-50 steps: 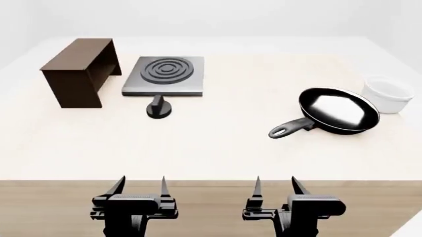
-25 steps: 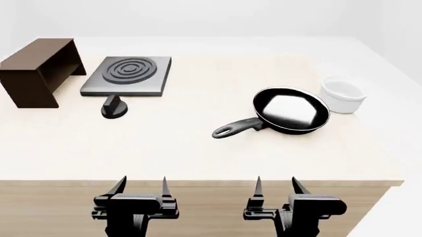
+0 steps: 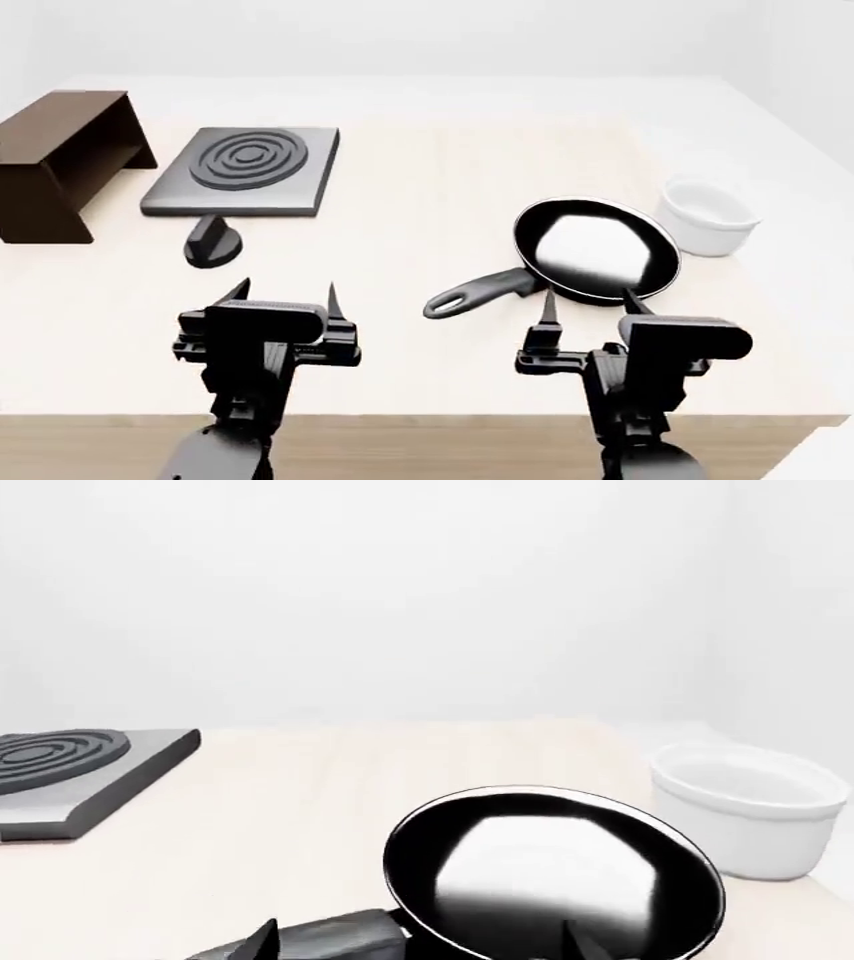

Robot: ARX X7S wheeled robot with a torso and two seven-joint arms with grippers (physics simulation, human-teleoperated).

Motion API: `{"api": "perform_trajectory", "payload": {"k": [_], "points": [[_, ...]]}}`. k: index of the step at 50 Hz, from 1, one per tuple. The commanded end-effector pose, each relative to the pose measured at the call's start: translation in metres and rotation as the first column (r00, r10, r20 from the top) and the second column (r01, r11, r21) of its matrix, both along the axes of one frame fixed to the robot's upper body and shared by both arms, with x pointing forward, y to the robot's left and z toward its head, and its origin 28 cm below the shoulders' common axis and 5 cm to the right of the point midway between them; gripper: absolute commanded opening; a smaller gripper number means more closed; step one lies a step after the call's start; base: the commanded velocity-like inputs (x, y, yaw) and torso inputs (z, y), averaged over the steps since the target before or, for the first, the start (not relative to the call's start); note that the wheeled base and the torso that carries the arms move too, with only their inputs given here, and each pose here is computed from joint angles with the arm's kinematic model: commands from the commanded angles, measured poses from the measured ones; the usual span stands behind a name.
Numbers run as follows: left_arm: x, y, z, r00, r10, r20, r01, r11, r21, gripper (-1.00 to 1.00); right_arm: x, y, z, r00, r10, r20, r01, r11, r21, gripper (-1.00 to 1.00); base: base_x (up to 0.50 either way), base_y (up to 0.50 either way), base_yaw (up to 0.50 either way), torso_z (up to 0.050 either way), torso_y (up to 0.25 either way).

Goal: Put the frying pan on top of the cabinet.

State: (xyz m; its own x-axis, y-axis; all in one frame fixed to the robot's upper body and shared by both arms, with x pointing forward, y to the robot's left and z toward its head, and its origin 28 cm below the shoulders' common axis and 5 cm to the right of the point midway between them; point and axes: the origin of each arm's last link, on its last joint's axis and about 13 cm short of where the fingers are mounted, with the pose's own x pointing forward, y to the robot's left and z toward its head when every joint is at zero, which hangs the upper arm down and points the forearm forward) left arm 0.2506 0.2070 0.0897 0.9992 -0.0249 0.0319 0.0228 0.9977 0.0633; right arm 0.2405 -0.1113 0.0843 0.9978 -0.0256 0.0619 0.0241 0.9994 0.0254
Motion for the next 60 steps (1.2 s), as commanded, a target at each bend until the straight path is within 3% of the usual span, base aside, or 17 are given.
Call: {"api": "perform_trajectory", "payload": {"k": [1,35,39,40,41,42,57,58,60], "points": [[0.005,0.000,0.012,1.000,0.005,0.012,-0.006,0.999,0.031,1.00,0.002,-0.002,0.014,1.000,-0.006,0.020,0.006,1.000,-0.010,1.00,0.50,0.00,0.00,0.000,0.000],[0.008,0.002,0.006,1.000,0.025,0.018,-0.026,0.999,0.043,1.00,0.004,-0.001,0.010,1.000,0.000,0.023,0.000,1.000,-0.010,1.00,0.50,0.00,0.00,0.000,0.000],[0.007,0.002,0.005,1.000,0.025,0.018,-0.026,0.999,0.043,1.00,0.007,-0.004,0.010,0.998,-0.055,0.028,0.055,0.998,0.009,1.00,0.12,0.00,0.00,0.000,0.000],[0.007,0.002,0.005,0.999,0.025,0.019,-0.026,0.999,0.045,1.00,0.009,-0.008,0.010,0.993,-0.114,0.029,0.114,0.993,0.004,1.00,0.00,0.00,0.00,0.000,0.000],[0.008,0.003,0.005,1.000,0.016,0.010,-0.017,0.999,0.038,1.00,-0.008,-0.056,0.012,0.891,-0.449,0.064,0.454,0.881,-0.135,1.00,0.00,0.00,0.00,0.000,0.000],[0.008,0.003,0.006,1.000,0.017,0.010,-0.017,0.999,0.038,1.00,-0.014,-0.085,0.019,0.733,-0.674,0.091,0.680,0.729,-0.080,1.00,0.00,0.00,0.00,0.000,0.000],[0.009,0.001,0.006,1.000,-0.005,-0.015,0.006,0.999,0.048,1.00,-0.015,-0.088,0.017,0.723,-0.685,0.088,0.691,0.719,-0.073,1.00,0.00,0.00,0.00,0.000,0.000],[0.007,-0.001,0.008,0.990,-0.095,-0.105,0.093,0.995,-0.021,1.00,-0.014,-0.088,0.017,0.723,-0.685,0.086,0.691,0.719,-0.074,1.00,0.00,0.00,0.00,0.000,0.000],[0.002,-0.006,0.013,0.968,-0.205,-0.145,0.210,0.978,0.014,1.00,-0.013,-0.088,0.017,0.724,-0.685,0.086,0.690,0.720,-0.074,1.00,0.00,0.00,0.00,0.000,0.000]]}}
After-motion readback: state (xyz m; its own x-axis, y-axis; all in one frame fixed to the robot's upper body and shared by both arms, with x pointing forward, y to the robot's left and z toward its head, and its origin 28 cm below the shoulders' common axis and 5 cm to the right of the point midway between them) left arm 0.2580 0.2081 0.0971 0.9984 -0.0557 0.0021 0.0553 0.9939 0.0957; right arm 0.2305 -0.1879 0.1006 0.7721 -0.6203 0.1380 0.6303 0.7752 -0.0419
